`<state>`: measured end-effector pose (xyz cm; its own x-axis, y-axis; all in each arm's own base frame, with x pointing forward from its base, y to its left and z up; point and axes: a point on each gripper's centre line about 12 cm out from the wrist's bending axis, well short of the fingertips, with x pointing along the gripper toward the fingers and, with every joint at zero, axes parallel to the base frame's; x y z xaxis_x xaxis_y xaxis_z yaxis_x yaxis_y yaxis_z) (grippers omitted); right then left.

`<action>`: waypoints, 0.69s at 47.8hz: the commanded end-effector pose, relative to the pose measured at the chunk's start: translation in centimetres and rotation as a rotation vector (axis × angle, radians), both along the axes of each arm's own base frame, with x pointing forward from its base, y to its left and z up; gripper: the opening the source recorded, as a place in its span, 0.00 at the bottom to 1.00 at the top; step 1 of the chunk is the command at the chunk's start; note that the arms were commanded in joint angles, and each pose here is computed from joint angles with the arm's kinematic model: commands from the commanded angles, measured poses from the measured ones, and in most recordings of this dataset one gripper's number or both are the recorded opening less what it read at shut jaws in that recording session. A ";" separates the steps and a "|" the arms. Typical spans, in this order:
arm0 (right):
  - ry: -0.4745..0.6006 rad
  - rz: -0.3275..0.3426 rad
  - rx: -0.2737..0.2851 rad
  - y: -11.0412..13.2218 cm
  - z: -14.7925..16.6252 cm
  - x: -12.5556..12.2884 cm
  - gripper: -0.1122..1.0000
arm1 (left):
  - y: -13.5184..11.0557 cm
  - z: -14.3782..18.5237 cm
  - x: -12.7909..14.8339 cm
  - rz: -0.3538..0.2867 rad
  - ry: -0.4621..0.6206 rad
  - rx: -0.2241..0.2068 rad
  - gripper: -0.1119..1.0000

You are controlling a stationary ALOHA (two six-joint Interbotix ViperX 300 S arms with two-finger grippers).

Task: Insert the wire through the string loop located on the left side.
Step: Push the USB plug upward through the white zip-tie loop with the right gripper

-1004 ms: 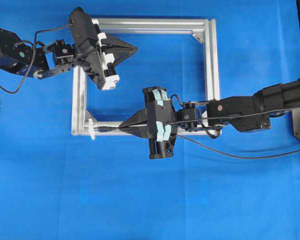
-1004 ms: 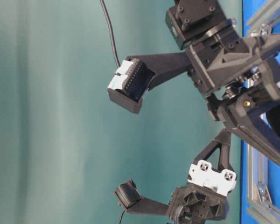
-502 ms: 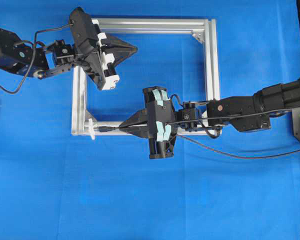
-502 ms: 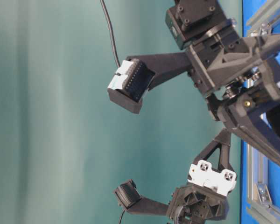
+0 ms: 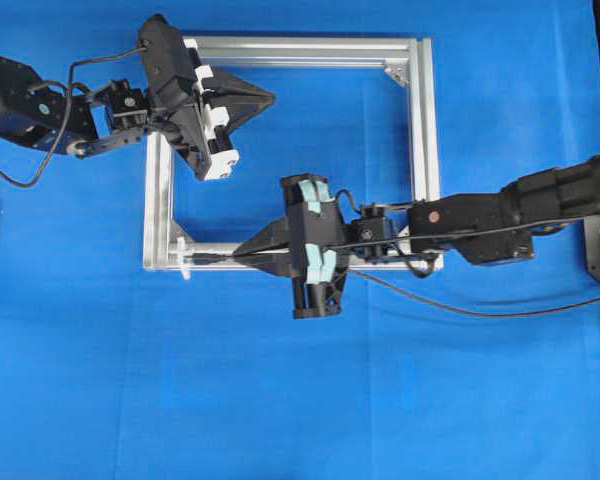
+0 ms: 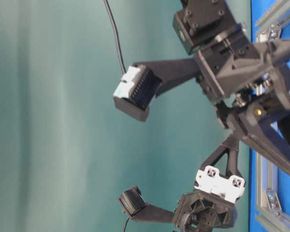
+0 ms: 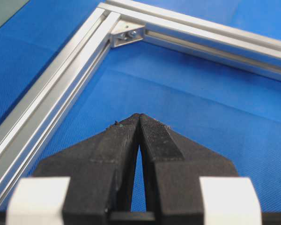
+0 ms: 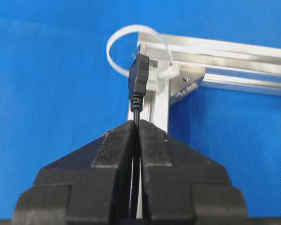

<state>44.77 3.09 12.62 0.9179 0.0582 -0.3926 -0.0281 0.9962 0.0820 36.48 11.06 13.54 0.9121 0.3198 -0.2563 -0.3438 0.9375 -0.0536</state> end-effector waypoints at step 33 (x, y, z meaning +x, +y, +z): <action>-0.071 -0.014 0.002 -0.4 1.0 5.8 0.10 | 0.0 1.5 0.1 -0.002 -0.043 0.012 0.10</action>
